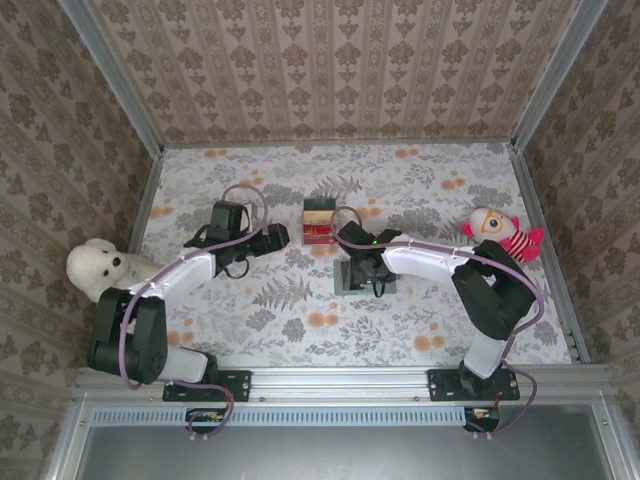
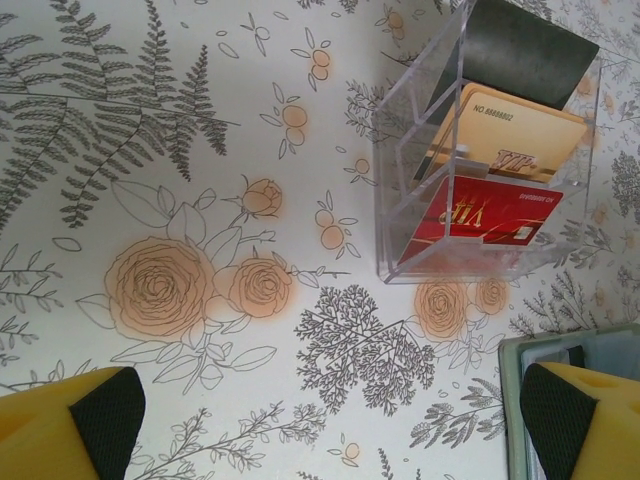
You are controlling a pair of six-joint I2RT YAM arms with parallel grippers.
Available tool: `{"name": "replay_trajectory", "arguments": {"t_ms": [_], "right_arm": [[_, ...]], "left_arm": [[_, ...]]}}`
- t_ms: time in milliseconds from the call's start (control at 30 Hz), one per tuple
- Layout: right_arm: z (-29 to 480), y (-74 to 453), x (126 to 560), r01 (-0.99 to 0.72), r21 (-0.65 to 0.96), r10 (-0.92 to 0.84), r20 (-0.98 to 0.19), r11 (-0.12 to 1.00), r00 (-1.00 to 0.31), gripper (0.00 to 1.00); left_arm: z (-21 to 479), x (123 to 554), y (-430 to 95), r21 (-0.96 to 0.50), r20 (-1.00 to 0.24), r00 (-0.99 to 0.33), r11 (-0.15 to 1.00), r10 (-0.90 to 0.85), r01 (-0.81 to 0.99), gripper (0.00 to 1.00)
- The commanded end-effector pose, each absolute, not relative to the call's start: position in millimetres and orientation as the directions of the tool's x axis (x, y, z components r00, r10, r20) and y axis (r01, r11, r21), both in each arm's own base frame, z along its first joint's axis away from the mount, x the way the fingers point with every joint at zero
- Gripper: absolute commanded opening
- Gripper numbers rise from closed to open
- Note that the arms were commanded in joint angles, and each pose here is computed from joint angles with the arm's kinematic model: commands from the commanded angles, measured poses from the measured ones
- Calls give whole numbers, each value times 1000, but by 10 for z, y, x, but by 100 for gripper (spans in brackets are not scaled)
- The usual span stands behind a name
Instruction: Take the credit cards out of the card holder
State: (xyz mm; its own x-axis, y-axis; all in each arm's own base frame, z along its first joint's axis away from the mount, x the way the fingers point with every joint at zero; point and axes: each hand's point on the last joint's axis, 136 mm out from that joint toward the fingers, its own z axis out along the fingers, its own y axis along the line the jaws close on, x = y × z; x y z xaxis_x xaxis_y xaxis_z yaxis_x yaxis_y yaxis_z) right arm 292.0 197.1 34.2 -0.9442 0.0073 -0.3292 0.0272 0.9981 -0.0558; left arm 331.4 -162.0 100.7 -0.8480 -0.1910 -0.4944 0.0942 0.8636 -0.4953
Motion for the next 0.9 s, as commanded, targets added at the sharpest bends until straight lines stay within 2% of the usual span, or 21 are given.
{"name": "replay_trajectory", "arguments": {"t_ms": [0,167,533,700,867], "right_arm": [[491,1791,2935,64,-128,14,-361,990,-932,58],[569,1687,2934,93,-132,34,-390,987,-920,59],[751,1342,2976,168,-87,115,-430,982,-895,54],[942,1657,3016,28,118,76,-424,993,-902,55],[976,2058,2973,-91,399,61,-353,912,-933,53]], "left_arm": [[1122,3368,-1729,-521,-497,-846,846,-193,113,100],[1122,3348,-1798,-515,-506,-844,847,-178,130,100],[1082,3255,-2064,-511,-486,-865,844,-124,166,97],[998,3104,-2299,-524,-438,-891,839,-118,146,89],[921,2958,-2535,-565,-371,-917,819,-146,99,76]]}}
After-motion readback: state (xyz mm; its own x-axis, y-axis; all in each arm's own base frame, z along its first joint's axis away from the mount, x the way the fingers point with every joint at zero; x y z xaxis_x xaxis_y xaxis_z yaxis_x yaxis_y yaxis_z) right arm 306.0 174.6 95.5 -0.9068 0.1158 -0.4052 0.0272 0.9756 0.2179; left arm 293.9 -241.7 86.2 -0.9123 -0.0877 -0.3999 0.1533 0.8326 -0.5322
